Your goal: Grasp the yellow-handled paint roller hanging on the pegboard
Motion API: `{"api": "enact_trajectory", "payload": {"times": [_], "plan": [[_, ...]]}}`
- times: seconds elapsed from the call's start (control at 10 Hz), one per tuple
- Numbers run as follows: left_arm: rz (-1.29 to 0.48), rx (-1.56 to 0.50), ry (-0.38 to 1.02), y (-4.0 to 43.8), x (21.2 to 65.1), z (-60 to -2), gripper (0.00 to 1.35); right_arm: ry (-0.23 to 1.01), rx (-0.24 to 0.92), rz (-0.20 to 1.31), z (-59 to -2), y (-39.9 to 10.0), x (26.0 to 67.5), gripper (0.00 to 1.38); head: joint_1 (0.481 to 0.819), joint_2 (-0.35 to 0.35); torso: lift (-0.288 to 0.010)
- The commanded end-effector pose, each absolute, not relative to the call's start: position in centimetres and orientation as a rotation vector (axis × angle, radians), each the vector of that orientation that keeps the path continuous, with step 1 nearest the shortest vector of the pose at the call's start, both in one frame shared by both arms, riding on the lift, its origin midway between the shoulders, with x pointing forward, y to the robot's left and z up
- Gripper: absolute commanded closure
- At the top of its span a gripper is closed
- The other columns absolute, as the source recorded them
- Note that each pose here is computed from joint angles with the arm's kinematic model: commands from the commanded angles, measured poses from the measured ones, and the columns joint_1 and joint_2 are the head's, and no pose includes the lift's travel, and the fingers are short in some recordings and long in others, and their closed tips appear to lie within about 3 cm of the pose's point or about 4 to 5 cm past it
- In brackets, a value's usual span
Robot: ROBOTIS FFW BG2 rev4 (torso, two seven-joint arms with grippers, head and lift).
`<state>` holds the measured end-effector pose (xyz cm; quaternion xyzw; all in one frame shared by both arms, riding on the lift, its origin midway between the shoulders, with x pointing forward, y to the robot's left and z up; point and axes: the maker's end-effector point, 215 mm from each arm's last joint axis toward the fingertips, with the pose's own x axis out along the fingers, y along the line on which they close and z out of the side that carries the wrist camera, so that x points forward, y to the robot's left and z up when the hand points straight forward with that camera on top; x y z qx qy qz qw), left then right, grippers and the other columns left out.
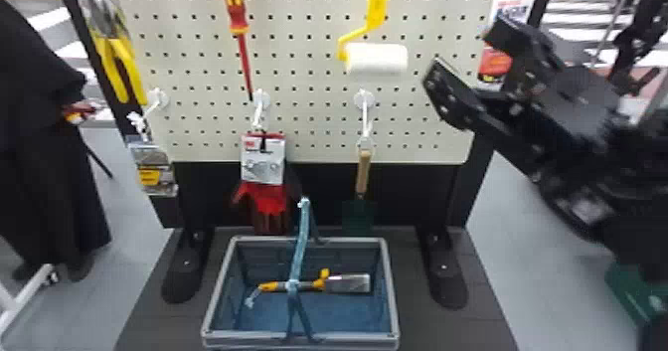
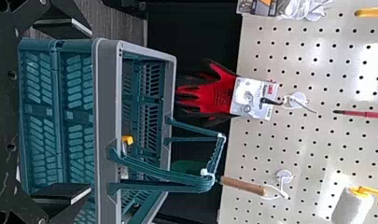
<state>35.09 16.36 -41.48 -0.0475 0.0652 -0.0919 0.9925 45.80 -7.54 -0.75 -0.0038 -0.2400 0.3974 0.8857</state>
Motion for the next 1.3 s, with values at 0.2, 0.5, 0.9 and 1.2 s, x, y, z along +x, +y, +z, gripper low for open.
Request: {"api": "enact_trajectory", "payload": {"times": [0.2, 0.5, 0.9, 1.2], "plan": [[-0.215, -0.099, 0.128, 15.3, 36.1, -41.4, 0.14, -0.458, -0.063, 0.968, 0.9, -3.4, 50.9, 0.28, 0.549, 0.000, -0.100], [-0.225, -0.113, 0.129, 14.5, 36.5, -41.9, 0.14, -0.399, -0.106, 1.079, 0.5, -0.5, 53.0, 0.28, 0.549, 0.000, -0.100], [-0.224, -0.123, 0.133, 14.4, 36.5, -42.6, 0.14, -0.372, -0.206, 1.064, 1.3, -1.8, 55.3, 0.28, 0.549, 0.000, -0.100], [-0.227, -0.133, 0.126, 14.0, 37.2, -43.0, 0.14, -0.352, -0.246, 1.065, 1.7, -2.0, 56.8, 0.28, 0.549, 0.000, -0.100]]}}
